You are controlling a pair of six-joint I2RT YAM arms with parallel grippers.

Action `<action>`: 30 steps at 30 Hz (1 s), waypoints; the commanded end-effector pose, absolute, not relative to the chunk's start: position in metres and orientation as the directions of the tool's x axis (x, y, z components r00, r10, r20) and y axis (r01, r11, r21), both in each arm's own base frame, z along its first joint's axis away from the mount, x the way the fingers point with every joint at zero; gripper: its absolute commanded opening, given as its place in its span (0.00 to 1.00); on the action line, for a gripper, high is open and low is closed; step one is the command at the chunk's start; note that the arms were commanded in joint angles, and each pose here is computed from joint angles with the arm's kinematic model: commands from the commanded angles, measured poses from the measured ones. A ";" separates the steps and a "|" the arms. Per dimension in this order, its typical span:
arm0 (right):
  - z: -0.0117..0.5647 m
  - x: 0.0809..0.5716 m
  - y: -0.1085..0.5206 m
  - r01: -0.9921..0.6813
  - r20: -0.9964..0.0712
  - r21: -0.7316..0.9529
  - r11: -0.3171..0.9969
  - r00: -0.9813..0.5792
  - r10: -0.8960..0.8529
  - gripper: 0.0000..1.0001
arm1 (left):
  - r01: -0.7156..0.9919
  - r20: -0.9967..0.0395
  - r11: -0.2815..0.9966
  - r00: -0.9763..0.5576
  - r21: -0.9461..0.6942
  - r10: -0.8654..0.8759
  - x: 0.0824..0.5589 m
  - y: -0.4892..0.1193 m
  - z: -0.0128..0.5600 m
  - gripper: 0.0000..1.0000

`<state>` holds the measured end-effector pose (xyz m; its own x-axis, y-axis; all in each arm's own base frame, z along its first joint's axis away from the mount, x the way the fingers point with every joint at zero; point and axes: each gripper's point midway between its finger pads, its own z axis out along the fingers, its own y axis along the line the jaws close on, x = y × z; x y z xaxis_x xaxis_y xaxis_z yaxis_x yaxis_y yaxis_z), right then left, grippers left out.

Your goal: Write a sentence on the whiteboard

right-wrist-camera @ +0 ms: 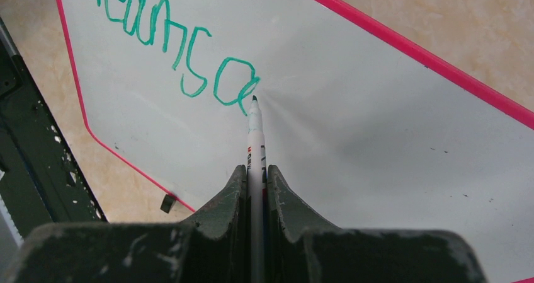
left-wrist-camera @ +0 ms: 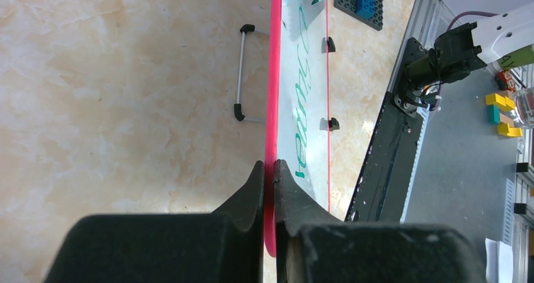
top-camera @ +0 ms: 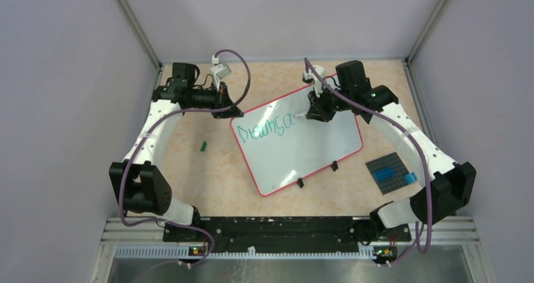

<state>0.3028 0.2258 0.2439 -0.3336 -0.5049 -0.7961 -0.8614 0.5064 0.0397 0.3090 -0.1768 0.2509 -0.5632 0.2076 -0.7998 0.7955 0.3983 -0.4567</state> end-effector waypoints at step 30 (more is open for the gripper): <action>0.223 0.308 0.206 -0.840 -0.781 0.015 0.543 -0.349 -0.518 0.00 | 0.776 -0.754 0.379 -0.610 -0.505 0.244 0.292 -0.186 0.236 0.00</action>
<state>0.3097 0.2157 0.2289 -0.3614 -0.5048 -0.7839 -0.8447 0.5332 0.0460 0.3087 -0.1782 0.2490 -0.5629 0.2153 -0.7980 0.7958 0.4020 -0.4529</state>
